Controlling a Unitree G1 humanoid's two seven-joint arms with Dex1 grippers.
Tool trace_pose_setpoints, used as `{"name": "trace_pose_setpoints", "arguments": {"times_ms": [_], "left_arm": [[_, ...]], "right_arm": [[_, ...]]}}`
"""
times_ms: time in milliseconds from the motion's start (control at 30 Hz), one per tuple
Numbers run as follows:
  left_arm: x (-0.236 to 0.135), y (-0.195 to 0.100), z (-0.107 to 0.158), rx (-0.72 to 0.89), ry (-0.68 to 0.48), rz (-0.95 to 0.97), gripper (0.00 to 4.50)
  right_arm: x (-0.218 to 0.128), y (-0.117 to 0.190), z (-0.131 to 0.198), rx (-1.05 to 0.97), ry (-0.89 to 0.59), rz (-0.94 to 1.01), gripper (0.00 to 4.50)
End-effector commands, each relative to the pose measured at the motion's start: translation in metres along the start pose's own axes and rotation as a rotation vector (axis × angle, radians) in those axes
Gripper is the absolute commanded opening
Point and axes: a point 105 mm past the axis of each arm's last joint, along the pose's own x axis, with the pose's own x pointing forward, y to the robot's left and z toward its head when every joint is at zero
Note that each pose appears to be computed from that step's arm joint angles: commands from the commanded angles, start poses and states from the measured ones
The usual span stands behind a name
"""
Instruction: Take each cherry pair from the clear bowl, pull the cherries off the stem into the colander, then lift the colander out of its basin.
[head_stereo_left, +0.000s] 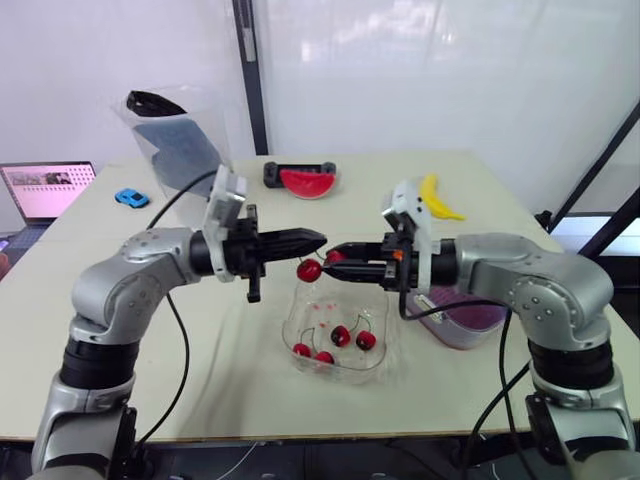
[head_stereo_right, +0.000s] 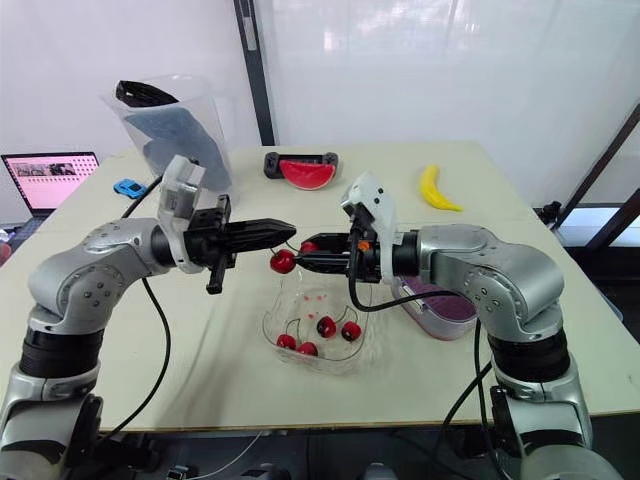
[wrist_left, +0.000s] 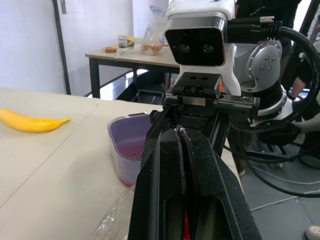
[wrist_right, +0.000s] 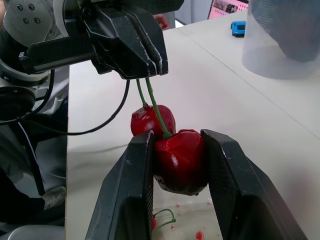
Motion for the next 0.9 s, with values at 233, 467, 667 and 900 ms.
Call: {"name": "trace_pose_setpoints", "arguments": {"times_ms": [233, 467, 667, 900], "left_arm": [[0.000, -0.001, 0.013, 0.054, -0.017, -0.001, 0.00], [0.001, 0.001, 0.015, 0.059, -0.039, 0.013, 0.00], [0.000, 0.001, 0.013, 0.057, -0.041, 0.017, 0.00], [0.000, -0.002, 0.007, 0.039, -0.042, 0.016, 0.00]], "right_arm": [[-0.013, -0.004, -0.005, -0.032, 0.042, -0.017, 1.48], [-0.029, -0.016, -0.023, 0.016, 0.106, -0.063, 1.48], [-0.042, -0.024, -0.014, 0.011, 0.075, -0.122, 1.48], [-0.117, -0.086, -0.031, -0.065, 0.251, -0.483, 1.48]]}}
